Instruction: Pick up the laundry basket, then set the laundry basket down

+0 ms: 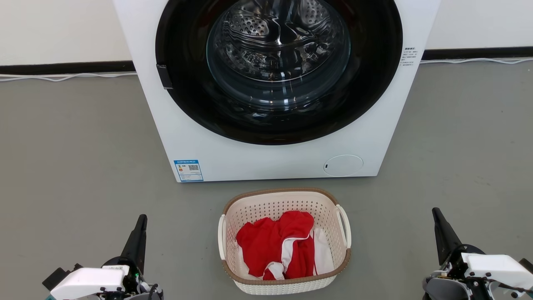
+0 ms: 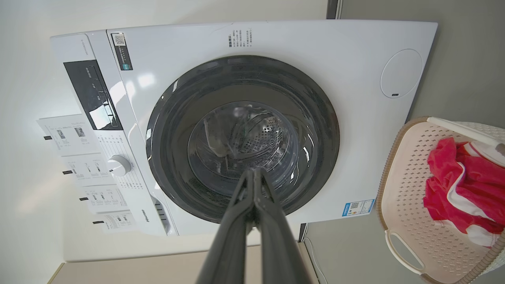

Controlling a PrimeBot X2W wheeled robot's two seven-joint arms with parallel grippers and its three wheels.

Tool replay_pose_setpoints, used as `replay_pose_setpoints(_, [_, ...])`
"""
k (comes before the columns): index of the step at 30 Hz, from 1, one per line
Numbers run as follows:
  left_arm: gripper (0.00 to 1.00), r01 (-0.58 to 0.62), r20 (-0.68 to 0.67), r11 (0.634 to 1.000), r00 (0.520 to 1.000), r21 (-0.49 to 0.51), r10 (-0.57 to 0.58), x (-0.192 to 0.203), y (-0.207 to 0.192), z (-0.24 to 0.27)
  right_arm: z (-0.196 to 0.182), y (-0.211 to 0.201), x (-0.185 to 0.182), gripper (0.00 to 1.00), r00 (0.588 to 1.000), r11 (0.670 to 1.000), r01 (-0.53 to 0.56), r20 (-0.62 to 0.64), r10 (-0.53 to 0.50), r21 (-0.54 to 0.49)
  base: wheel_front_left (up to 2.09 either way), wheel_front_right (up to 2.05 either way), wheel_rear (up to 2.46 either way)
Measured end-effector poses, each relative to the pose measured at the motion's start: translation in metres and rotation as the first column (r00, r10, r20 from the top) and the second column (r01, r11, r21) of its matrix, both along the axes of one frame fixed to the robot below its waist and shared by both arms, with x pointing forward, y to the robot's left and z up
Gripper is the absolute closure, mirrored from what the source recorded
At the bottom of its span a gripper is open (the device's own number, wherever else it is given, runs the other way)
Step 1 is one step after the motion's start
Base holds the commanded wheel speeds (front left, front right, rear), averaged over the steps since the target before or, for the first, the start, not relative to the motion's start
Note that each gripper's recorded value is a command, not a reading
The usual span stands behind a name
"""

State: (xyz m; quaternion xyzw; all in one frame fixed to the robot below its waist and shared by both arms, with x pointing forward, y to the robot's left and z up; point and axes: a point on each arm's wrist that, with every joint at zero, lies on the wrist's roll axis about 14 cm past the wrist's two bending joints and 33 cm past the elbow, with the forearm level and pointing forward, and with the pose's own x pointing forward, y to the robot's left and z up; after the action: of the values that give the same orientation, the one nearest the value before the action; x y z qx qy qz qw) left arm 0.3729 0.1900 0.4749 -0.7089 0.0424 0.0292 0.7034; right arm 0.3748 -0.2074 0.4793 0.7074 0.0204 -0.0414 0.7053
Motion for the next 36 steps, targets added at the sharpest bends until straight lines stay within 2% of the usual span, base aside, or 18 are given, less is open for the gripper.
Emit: replay_pose_setpoints(36, [1.0,0.0,0.0,1.0,1.0,0.0,0.0,0.0,0.0,0.0,0.0,0.0,0.0,1.0,1.0,1.0,0.0,0.0,0.0,0.0,0.0,0.0,0.0])
